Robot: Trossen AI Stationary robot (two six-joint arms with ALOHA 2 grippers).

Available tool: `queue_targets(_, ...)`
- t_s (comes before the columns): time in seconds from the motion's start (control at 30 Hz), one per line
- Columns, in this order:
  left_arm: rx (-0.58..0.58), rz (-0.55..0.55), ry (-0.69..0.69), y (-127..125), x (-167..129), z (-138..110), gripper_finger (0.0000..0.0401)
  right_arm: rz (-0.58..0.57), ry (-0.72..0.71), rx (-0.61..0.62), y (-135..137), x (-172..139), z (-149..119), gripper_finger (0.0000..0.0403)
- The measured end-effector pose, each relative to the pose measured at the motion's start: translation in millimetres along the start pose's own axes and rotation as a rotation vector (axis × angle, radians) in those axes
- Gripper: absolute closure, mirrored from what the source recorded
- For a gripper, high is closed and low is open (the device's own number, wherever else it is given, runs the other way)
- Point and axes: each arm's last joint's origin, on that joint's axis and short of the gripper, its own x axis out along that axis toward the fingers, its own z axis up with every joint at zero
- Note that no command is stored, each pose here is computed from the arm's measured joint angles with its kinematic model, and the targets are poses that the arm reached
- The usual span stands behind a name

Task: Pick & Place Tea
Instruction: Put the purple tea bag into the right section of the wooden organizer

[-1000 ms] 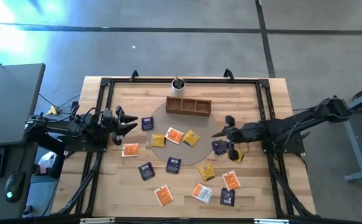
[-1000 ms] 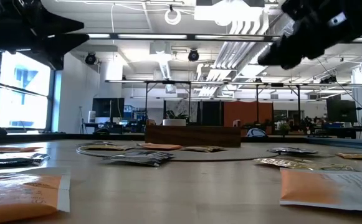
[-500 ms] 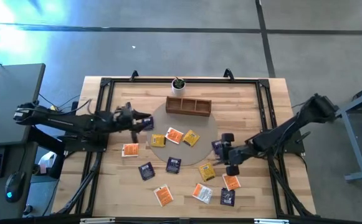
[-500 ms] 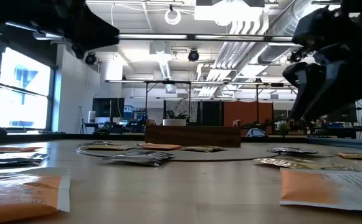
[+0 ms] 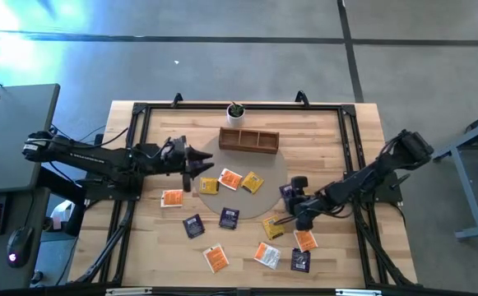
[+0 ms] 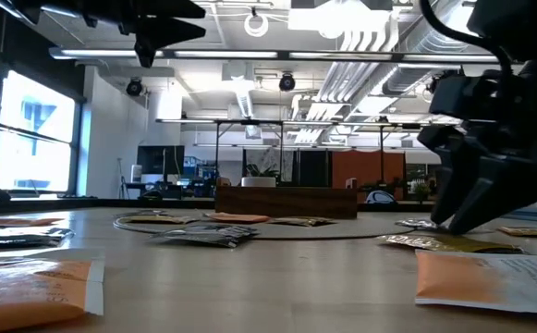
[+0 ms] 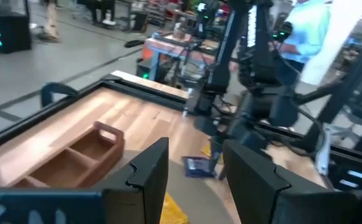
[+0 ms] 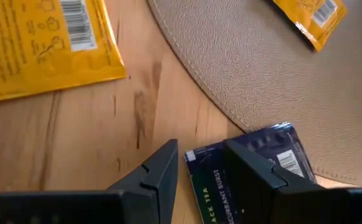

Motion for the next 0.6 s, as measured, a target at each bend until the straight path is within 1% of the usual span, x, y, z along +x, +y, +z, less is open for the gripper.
queue_targets(0.17,-0.007,-0.026,0.011,-1,0,-1,0.0249,-0.055,0.009,-0.004,-3,4,-1,0.0279)
queue_targets(0.3,-0.005,-0.037,0.02,-1,0,-1,0.0249,-0.071,0.01,-0.05,-4,5,-1,0.0279)
queue_targets(0.4,-0.005,-0.037,0.02,-1,0,-1,0.0249,-0.086,0.022,-0.054,-5,5,-2,0.0281)
queue_targets(0.5,-0.008,-0.037,0.021,-1,0,-1,0.0249,-0.092,0.047,-0.005,-9,7,-4,0.0297)
queue_targets(0.6,-0.017,-0.046,0.023,-1,0,-1,0.0249,-0.078,0.071,0.024,-13,8,-5,0.0329)
